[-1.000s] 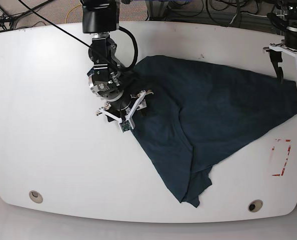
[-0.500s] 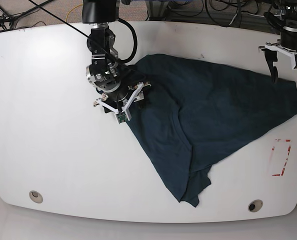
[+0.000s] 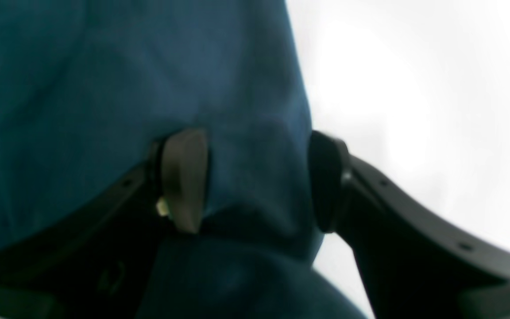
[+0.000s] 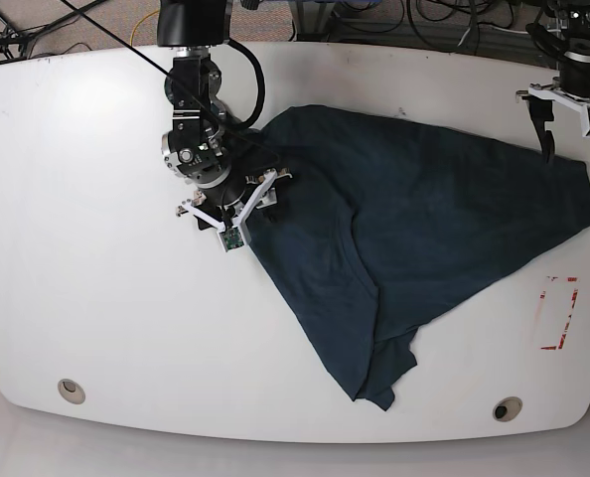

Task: Fold the T-shirt properly
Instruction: 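Move the right gripper to the shirt's bunched collar corner and grasp it, then drag the grasped corner with the right gripper, spreading the shirt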

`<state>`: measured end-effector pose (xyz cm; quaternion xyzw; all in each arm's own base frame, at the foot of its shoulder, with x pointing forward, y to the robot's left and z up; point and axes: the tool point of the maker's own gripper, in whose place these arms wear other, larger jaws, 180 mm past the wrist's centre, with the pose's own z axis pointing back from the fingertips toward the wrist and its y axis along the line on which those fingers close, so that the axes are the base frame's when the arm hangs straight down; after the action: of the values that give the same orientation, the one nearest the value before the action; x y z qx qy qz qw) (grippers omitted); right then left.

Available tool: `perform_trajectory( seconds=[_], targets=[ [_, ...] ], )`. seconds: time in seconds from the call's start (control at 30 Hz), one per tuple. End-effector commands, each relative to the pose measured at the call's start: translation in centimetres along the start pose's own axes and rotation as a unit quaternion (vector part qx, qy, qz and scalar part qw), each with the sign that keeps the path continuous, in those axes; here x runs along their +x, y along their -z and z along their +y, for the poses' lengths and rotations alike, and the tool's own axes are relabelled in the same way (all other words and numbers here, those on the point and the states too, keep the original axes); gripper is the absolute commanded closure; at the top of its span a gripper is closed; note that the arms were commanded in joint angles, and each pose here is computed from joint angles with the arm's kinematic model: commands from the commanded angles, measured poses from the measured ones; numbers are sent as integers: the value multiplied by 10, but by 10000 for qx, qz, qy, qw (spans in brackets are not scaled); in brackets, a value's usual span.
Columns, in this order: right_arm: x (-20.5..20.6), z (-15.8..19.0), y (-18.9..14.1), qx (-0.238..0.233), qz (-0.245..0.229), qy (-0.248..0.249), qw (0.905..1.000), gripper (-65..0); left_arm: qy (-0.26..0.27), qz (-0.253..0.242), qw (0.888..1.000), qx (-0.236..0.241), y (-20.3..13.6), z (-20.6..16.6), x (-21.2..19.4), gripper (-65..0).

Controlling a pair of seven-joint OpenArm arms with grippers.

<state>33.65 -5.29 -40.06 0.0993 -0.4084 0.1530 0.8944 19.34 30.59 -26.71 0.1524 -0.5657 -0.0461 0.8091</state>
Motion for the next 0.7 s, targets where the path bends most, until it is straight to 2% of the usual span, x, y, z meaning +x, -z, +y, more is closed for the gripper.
perform_trajectory(
  seconds=[0.0,0.37,0.67],
  targets=[
    [6,5,4,127,-114,-57,9998,-355,53,-169,9998,109,-3,9,9,-472],
    [-14,14,21,303,170,-116,9993,-363,77,-196,9995,243,-4,18,11,-472],
    [-27,17,37,441,280,-28,9986,-322,101,-204,9997,62,-2,7,12,-476]
  ],
)
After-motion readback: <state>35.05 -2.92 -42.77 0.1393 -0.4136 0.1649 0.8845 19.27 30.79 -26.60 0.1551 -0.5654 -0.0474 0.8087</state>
